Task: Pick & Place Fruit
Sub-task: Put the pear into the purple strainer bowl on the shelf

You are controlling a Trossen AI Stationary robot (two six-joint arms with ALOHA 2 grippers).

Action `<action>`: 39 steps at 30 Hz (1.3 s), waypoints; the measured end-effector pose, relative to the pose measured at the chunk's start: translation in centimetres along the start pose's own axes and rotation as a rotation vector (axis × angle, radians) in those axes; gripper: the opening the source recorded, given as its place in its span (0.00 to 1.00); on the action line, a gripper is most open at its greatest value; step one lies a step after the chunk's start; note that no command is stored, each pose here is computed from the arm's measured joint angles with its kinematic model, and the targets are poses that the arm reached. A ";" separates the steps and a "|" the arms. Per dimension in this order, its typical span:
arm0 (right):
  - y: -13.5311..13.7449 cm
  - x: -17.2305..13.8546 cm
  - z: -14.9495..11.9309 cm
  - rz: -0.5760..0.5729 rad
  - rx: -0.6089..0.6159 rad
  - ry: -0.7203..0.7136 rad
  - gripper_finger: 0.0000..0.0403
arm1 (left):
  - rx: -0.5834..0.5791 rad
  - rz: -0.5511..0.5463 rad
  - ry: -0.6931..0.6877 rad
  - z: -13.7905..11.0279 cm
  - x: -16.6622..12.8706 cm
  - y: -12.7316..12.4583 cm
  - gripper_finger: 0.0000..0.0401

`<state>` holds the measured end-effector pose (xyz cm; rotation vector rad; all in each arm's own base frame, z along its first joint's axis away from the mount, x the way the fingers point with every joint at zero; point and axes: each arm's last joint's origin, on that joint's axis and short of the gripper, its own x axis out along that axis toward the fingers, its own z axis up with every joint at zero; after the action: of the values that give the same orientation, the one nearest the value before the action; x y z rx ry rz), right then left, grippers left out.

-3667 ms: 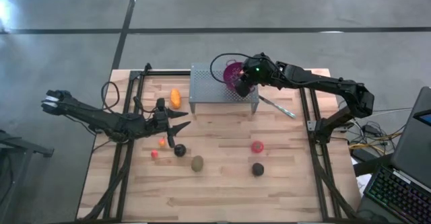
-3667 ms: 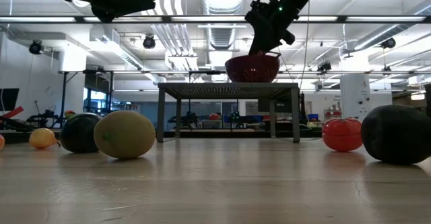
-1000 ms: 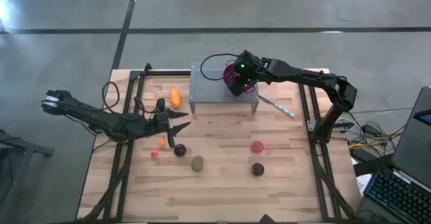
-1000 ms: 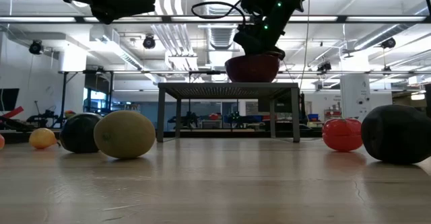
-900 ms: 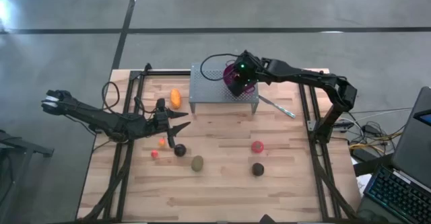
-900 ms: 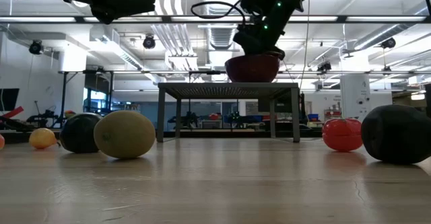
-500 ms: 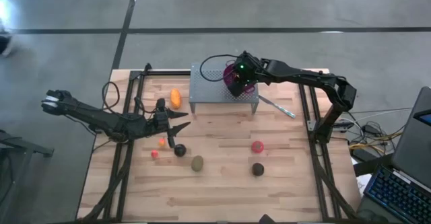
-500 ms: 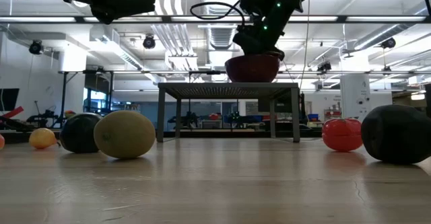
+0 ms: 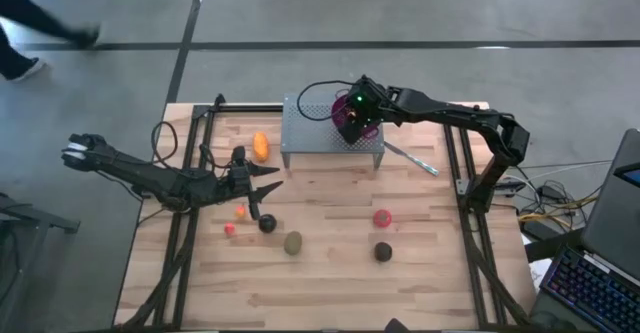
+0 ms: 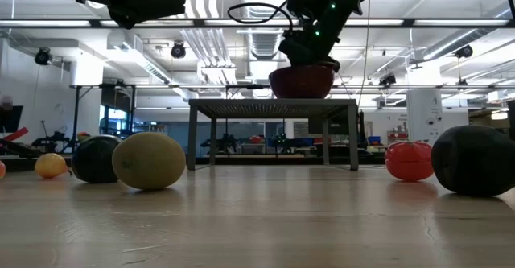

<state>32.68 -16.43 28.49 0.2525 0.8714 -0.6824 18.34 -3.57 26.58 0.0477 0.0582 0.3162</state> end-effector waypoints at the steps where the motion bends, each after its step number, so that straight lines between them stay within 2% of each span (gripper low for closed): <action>1: 0.0 0.0 0.0 0.000 0.000 0.001 0.47 | 0.000 0.000 0.000 0.0 0.0 0.0 0.42; 8: -0.1 -0.6 0.4 0.003 -0.003 -0.019 0.49 | 0.000 0.000 0.000 0.0 0.0 0.0 0.42; 22: -0.4 -4.7 1.2 0.027 0.015 -0.124 0.39 | 0.000 0.000 0.000 0.0 0.0 0.0 0.42; 27: -0.3 -4.2 0.7 0.022 0.022 -0.078 0.36 | 0.000 0.000 0.000 0.0 0.0 0.0 0.42; 33: 0.1 -2.2 0.2 0.011 -0.006 -0.021 0.33 | 0.000 0.000 0.000 0.0 0.0 0.0 0.42; 39: 0.1 -2.0 0.2 0.008 -0.007 -0.017 0.40 | 0.000 -0.001 0.000 0.0 0.0 0.0 0.42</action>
<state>31.95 -15.51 30.16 0.2433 0.8565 -0.6729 18.34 -3.57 26.58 0.0479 0.0585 0.3157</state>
